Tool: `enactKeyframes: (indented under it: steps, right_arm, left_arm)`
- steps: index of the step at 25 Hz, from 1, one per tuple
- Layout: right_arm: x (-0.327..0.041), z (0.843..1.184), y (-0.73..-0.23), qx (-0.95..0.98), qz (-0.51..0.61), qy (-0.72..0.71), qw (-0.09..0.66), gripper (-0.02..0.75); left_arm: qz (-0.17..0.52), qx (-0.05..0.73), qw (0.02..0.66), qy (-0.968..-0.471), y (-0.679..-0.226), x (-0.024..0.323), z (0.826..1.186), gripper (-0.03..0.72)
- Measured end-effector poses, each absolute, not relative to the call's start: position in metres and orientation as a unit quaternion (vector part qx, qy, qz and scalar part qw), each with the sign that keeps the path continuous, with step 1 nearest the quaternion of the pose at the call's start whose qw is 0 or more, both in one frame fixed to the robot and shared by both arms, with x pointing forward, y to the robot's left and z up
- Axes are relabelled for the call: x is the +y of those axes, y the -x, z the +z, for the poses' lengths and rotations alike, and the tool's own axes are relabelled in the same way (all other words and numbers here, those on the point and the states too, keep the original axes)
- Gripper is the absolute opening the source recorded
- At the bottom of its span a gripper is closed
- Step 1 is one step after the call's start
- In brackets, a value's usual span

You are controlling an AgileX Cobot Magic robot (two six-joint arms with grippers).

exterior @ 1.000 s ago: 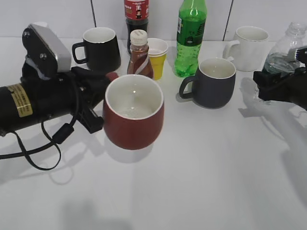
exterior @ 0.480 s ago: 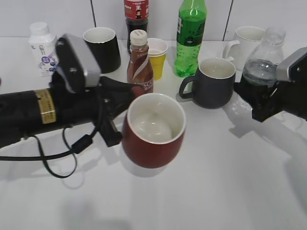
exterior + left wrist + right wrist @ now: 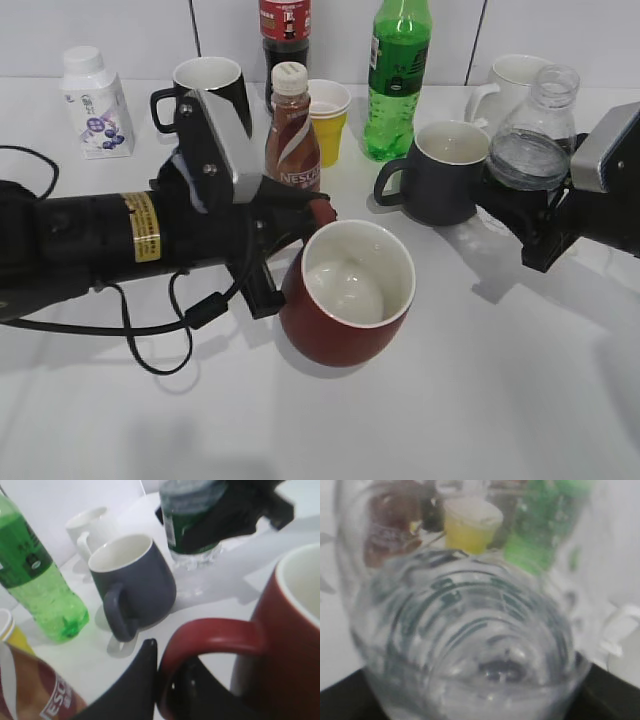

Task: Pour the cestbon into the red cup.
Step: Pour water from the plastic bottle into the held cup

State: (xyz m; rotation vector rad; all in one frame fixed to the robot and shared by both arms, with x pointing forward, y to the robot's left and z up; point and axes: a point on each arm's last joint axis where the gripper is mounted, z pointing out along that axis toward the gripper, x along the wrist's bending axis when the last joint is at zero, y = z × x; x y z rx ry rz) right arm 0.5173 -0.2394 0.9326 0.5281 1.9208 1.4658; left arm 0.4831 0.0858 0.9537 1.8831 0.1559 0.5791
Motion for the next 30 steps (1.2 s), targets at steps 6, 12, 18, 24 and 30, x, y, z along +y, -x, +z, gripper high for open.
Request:
enactKeyframes:
  steps: [6, 12, 18, 24, 30]
  right_arm:
    - [-0.211, 0.938, -0.516, 0.740, 0.567, -0.134, 0.335, 0.468]
    - [-0.178, 0.941, -0.512, 0.755, 0.549, -0.078, 0.350, 0.468]
    - [-0.180, 0.958, -0.510, 0.763, 0.519, -0.064, 0.381, 0.468]
    - [-0.184, 0.973, -0.507, 0.765, 0.495, -0.059, 0.408, 0.468]
    - [-0.188, 0.979, -0.505, 0.776, 0.452, -0.034, 0.438, 0.468]
  left_arm:
    - [0.259, 0.084, 0.515, -0.813, -0.495, 0.085, 0.956, 0.061]
    - [0.240, 0.108, 0.524, -0.810, -0.495, 0.084, 0.957, 0.061]
    - [0.223, 0.107, 0.529, -0.812, -0.492, 0.083, 0.959, 0.061]
    - [0.219, 0.117, 0.539, -0.805, -0.491, 0.084, 0.965, 0.061]
    - [0.217, 0.118, 0.539, -0.805, -0.491, 0.084, 0.965, 0.061]
